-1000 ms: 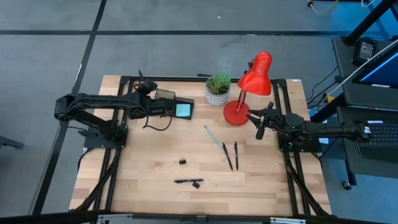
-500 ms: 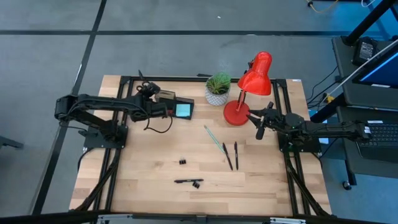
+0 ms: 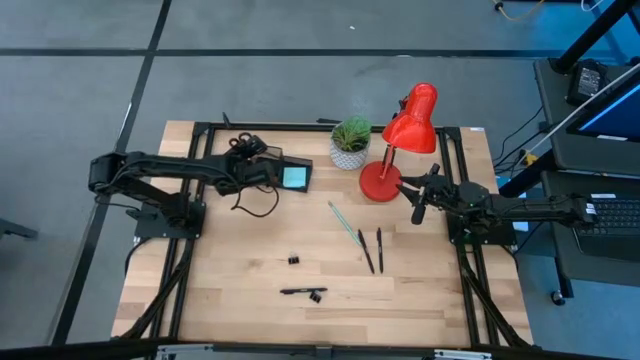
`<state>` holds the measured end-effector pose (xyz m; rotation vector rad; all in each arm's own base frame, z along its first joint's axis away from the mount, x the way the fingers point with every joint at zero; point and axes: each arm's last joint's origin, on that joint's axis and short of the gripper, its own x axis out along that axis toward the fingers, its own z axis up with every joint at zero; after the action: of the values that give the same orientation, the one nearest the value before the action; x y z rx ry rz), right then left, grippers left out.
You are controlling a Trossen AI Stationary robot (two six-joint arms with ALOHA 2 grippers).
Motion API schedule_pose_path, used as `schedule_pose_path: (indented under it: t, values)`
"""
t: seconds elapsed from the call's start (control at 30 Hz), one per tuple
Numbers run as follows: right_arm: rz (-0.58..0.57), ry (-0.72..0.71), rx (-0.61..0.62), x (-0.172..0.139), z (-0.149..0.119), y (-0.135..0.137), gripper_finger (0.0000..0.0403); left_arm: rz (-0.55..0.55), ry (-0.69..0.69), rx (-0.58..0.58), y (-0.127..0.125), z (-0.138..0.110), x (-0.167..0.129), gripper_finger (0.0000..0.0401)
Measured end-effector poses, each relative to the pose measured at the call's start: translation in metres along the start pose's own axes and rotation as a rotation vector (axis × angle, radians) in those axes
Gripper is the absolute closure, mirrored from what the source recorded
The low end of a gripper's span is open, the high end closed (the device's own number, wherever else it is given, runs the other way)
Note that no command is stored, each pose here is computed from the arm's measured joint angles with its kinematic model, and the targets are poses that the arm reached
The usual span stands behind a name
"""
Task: Pick and place office supplies into organizer
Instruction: Put the black scissor into the black desk organizer
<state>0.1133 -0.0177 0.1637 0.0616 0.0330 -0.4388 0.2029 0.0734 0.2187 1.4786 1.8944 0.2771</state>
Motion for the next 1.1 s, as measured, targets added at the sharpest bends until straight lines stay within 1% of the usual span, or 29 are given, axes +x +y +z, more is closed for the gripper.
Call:
schedule_pose_path:
  t: [0.2,0.4,0.7,0.93,1.1]
  values:
    - [0.0,0.0,0.0,0.0,0.0,0.0,0.0276,-0.027,0.019,0.076,-0.001,0.01,0.008,0.0315]
    - [0.0,0.001,-0.002,0.0,0.0,0.0,0.0276,-0.04,0.035,0.107,-0.001,0.023,0.013,0.0315]
    - [0.0,0.001,-0.004,0.0,0.0,0.0,0.0276,-0.042,0.029,0.091,-0.001,0.028,0.016,0.0311]
    - [0.0,0.001,-0.003,0.0,0.0,0.0,0.0276,-0.041,0.029,0.081,-0.001,0.028,0.015,0.0282]
    - [0.001,0.001,-0.001,0.0,0.0,0.0,0.0276,-0.037,0.039,0.029,-0.001,0.028,0.015,0.0267]
